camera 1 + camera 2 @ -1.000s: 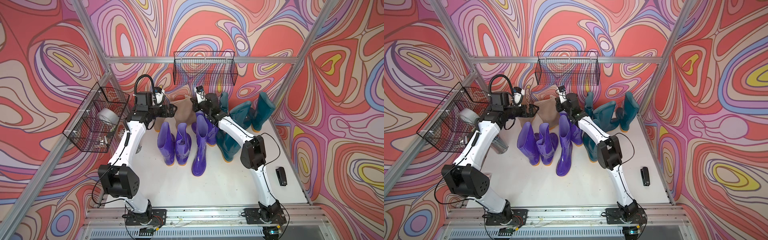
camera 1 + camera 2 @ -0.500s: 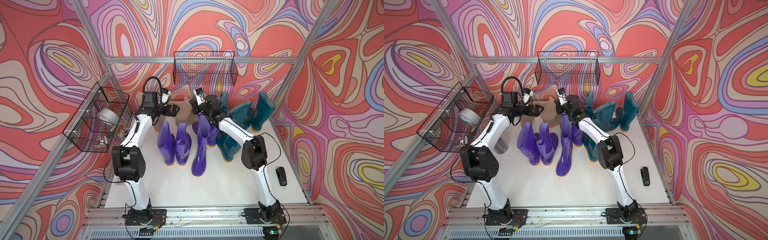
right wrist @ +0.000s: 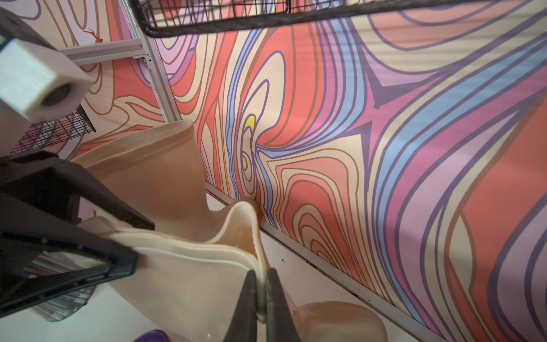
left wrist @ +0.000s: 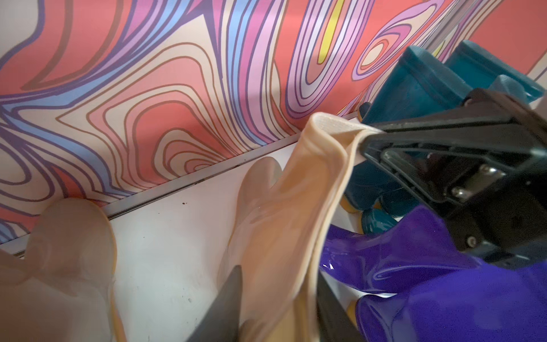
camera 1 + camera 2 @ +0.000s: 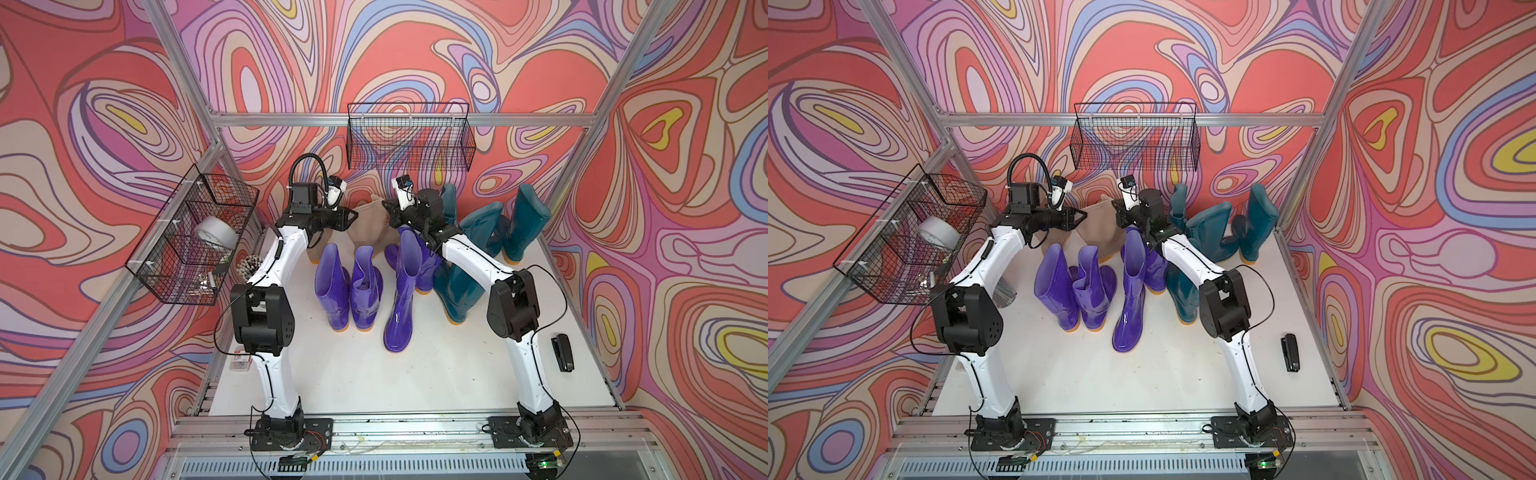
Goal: Match and arrange rain boots in pairs
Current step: Pair a pair of rain boots at the center of the board.
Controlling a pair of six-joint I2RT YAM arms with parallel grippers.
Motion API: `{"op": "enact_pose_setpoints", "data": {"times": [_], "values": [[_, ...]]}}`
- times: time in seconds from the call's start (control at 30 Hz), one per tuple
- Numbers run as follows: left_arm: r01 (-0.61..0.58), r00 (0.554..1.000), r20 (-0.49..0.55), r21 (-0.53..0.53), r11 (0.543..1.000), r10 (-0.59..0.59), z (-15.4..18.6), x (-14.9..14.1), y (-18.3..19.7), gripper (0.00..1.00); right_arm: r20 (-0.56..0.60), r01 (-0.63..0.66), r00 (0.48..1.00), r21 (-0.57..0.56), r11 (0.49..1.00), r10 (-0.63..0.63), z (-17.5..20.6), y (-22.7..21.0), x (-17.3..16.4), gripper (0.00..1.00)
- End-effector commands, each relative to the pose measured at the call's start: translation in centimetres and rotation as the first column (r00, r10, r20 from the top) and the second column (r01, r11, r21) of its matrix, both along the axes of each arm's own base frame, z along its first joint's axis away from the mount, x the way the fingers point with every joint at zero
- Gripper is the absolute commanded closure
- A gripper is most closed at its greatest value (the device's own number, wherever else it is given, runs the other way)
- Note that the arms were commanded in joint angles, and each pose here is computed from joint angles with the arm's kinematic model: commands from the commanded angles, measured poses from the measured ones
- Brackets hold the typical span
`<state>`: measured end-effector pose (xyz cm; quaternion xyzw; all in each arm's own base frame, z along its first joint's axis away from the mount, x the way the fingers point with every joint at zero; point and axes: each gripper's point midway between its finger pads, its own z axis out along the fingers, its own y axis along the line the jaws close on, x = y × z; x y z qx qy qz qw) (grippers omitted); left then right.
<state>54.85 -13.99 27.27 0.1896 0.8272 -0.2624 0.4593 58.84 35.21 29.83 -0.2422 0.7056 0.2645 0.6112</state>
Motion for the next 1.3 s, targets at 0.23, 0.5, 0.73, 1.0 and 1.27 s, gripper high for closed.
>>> {"op": "enact_pose_setpoints", "data": {"times": [0.23, 0.5, 0.73, 1.0, 1.27], "values": [[-0.223, 0.974, 0.035, 0.023, 0.975, 0.222, 1.1, 1.3, 2.5, 1.0, 0.064, 0.123, 0.99, 0.09, 0.988, -0.129, 6.0, -2.6, 1.1, 0.35], [-0.482, 0.87, 0.107, -0.01, 0.876, 0.481, 4.4, 2.0, 6.7, 1.0, 0.075, 0.203, 0.975, 0.085, 0.976, -0.209, 7.4, -5.2, -0.8, 0.33], [-0.581, 0.802, 0.179, 0.013, 0.814, 0.57, 6.1, 3.1, 9.2, 1.0, 0.072, 0.197, 0.977, 0.083, 0.977, -0.203, 7.8, -6.2, -3.3, 0.33], [-0.678, 0.716, 0.143, -0.091, 0.73, 0.683, 7.3, 3.1, 12.6, 1.0, 0.06, 0.196, 0.978, 0.066, 0.978, -0.2, 7.1, -6.5, -4.0, 0.33], [-0.705, 0.669, 0.131, -0.201, 0.681, 0.731, 7.7, 0.8, 12.2, 1.0, 0.036, 0.179, 0.983, 0.069, 0.981, -0.182, 6.2, -6.2, -4.1, 0.33]]}}
